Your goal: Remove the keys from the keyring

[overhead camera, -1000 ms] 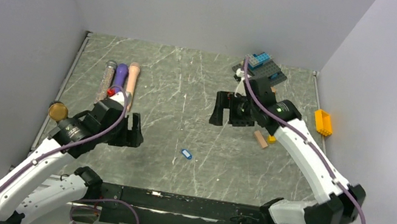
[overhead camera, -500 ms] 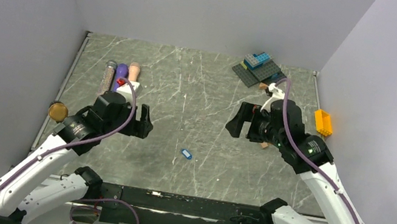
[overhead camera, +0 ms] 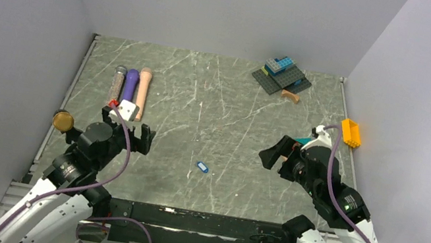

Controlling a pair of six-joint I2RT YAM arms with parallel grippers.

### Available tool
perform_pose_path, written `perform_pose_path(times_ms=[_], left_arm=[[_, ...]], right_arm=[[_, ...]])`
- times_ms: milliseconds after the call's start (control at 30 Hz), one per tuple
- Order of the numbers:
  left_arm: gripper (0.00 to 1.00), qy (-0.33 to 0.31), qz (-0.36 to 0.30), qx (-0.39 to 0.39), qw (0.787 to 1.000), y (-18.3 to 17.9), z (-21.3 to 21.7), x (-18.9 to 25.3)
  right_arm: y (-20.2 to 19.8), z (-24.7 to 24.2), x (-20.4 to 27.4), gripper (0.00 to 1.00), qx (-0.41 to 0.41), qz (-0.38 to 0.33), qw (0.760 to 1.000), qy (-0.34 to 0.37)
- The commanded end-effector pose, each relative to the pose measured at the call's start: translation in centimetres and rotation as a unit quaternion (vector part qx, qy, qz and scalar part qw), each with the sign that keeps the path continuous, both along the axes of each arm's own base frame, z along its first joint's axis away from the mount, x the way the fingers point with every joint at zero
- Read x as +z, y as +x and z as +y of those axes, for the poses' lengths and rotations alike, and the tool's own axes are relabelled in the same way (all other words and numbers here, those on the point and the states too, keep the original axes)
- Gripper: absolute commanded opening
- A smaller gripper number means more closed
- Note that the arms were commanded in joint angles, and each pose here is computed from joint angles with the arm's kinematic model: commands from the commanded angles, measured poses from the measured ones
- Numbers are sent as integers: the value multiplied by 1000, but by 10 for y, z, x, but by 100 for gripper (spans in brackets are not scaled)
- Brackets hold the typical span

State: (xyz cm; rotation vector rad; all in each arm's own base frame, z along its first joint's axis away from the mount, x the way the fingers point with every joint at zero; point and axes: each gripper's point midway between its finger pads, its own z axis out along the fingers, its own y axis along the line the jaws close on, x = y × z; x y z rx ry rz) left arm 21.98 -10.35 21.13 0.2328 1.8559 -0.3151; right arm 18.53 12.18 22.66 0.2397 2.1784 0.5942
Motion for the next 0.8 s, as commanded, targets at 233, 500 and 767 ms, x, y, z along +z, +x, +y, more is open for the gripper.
perform_pose_path(times_ms=[233, 500, 767], left_arm=[[99, 150, -92, 163, 971, 27, 76, -23], [99, 126, -101, 207, 965, 57, 107, -37], [99, 105, -137, 243, 954, 80, 127, -42]], right_arm=[[-17, -2, -7, 100, -13, 1, 998, 58], [-38, -11, -3, 100, -13, 1, 997, 75], [-49, -13, 3, 100, 5, -4, 997, 80]])
